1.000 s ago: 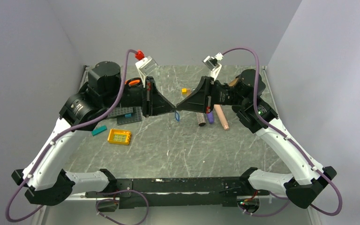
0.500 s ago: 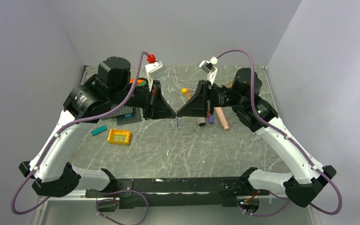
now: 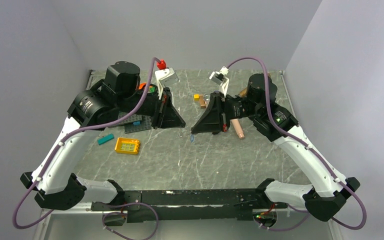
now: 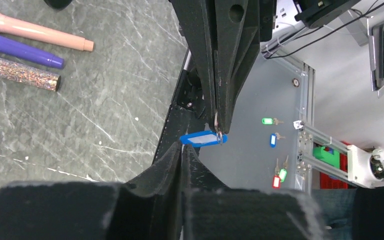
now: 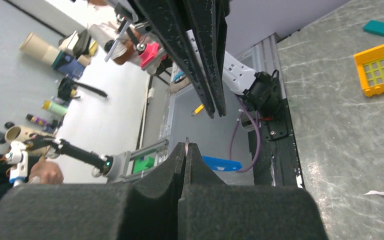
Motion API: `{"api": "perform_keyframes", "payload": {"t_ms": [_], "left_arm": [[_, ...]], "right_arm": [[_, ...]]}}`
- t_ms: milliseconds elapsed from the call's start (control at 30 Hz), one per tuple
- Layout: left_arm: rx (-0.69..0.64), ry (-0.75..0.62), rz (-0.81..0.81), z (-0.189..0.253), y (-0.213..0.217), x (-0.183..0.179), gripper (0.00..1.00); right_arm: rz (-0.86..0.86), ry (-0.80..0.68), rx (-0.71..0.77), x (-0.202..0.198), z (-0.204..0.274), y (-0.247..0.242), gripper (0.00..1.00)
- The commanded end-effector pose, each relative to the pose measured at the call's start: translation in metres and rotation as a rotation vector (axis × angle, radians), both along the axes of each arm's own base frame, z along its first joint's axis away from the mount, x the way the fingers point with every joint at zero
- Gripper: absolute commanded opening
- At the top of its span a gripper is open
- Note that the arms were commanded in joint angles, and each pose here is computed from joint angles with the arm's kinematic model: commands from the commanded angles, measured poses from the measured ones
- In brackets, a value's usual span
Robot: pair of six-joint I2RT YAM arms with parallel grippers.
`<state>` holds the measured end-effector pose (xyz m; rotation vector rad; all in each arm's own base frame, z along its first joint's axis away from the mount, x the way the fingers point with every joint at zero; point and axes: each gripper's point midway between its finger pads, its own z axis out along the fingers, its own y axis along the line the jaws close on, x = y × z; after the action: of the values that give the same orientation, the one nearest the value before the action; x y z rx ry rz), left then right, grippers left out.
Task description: Remove the keys from the keyring
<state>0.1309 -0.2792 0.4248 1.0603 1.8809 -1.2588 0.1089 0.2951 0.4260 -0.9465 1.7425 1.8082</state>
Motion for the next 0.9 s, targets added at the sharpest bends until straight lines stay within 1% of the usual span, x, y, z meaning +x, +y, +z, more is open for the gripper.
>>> {"api": "perform_keyframes", "payload": {"t_ms": [0,33,67,100,133,200,233,300,367,400,533,600,700,867], "left_arm": [[-0.057,-0.03,0.085,0.013,0.0,0.011,0.24],[-0.084,-0.029,0.11,0.016,0.0,0.013,0.38],[-0.11,-0.026,0.128,0.018,0.0,0.013,0.49],[-0.143,-0.023,0.147,0.022,0.0,0.014,0.57],[-0.17,-0.021,0.164,0.025,0.0,0.014,0.61],[-0.21,-0.017,0.192,0.03,0.002,0.015,0.65],[-0.224,-0.014,0.201,0.032,0.002,0.015,0.65],[-0.25,-0.008,0.22,0.036,0.004,0.014,0.62],[-0.283,0.006,0.258,0.039,0.006,0.017,0.54],[-0.318,0.013,0.262,0.043,0.006,0.016,0.51],[-0.44,0.061,0.271,0.048,0.003,0.014,0.47],[-0.48,0.057,0.3,0.051,0.006,0.017,0.43],[-0.509,0.053,0.304,0.053,0.006,0.017,0.42],[-0.491,0.044,0.252,0.057,0.0,0.013,0.42]], "right_arm": [[-0.117,-0.06,0.004,0.006,0.01,-0.006,0.0],[-0.155,-0.051,0.0,0.011,0.008,-0.005,0.0],[-0.195,-0.042,0.0,0.017,0.007,-0.005,0.0],[-0.223,-0.036,0.01,0.021,0.008,-0.004,0.0],[-0.241,-0.028,0.022,0.024,0.009,-0.004,0.0],[-0.271,-0.03,0.054,0.027,0.014,-0.004,0.0],[-0.282,-0.037,0.072,0.029,0.019,-0.004,0.0],[-0.282,-0.044,0.095,0.029,0.026,-0.003,0.0],[-0.252,-0.048,0.113,0.027,0.032,-0.001,0.0],[-0.241,-0.052,0.122,0.026,0.034,0.0,0.0],[-0.238,-0.075,0.157,0.025,0.046,0.0,0.0],[-0.243,-0.08,0.171,0.026,0.051,-0.001,0.0],[-0.231,-0.077,0.191,0.024,0.057,0.0,0.0],[-0.215,-0.087,0.199,0.021,0.064,-0.001,0.0]]}}
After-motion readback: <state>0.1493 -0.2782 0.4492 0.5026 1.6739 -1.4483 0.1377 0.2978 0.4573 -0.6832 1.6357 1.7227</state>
